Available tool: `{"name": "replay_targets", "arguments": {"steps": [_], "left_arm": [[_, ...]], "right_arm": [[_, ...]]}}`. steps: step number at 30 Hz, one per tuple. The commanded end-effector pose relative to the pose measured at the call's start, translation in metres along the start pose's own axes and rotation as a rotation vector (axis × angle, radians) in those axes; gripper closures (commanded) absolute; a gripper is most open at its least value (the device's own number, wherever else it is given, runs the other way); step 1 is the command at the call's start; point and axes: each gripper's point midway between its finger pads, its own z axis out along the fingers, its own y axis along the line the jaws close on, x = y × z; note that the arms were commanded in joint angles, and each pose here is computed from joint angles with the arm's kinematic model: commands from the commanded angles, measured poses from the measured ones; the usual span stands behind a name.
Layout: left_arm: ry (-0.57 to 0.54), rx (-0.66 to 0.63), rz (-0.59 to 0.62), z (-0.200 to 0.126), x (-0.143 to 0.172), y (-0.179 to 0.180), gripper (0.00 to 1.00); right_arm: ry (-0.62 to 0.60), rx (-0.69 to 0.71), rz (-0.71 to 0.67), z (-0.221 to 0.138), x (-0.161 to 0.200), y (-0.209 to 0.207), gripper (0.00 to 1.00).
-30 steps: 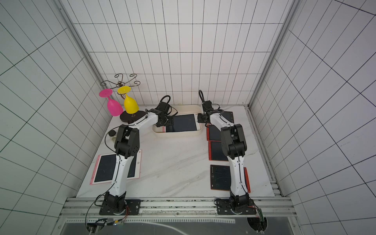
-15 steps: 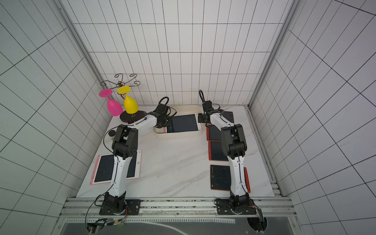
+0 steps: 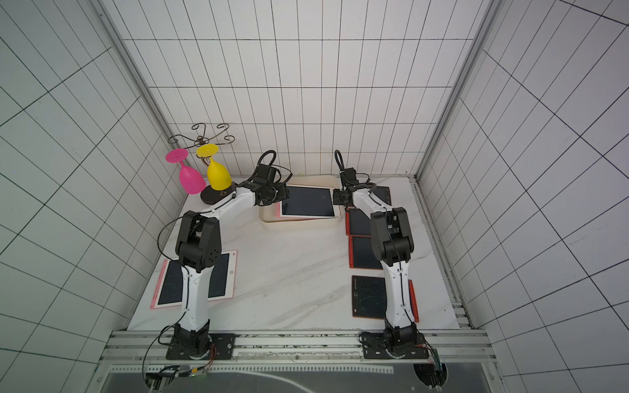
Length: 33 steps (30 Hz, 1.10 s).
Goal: Take out the writing tablet from the storage box
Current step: Pick up the writing tablet from the storage box.
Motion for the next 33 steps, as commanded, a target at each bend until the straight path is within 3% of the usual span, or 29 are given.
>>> {"name": "replay_targets", "arguments": {"steps": [1,8,17,26,33], "left_arm": [[-0.018,0.158,0.017,-0.021,-0.008,-0.051,0.32],[-0.026,0.165,0.023,-0.032,-0.010,-0.053,0.49],[-0.032,0.167,0.026,-0.041,-0.010,-0.054,0.92],[-0.037,0.212,0.001,-0.049,-0.011,-0.061,0.93],[-0.043,0.264,-0.006,-0.058,-0.013,-0.075,0.80]], "right_arm": [[-0.013,-0.075,0.008,0.003,-0.009,0.022,1.00],[-0.016,-0.082,0.016,0.003,-0.010,0.024,1.00],[-0.015,-0.082,0.028,0.004,-0.010,0.021,1.00],[-0.017,-0.106,0.040,0.002,-0.011,0.024,1.00],[-0.014,-0.126,0.049,0.003,-0.009,0.026,1.00]]}}
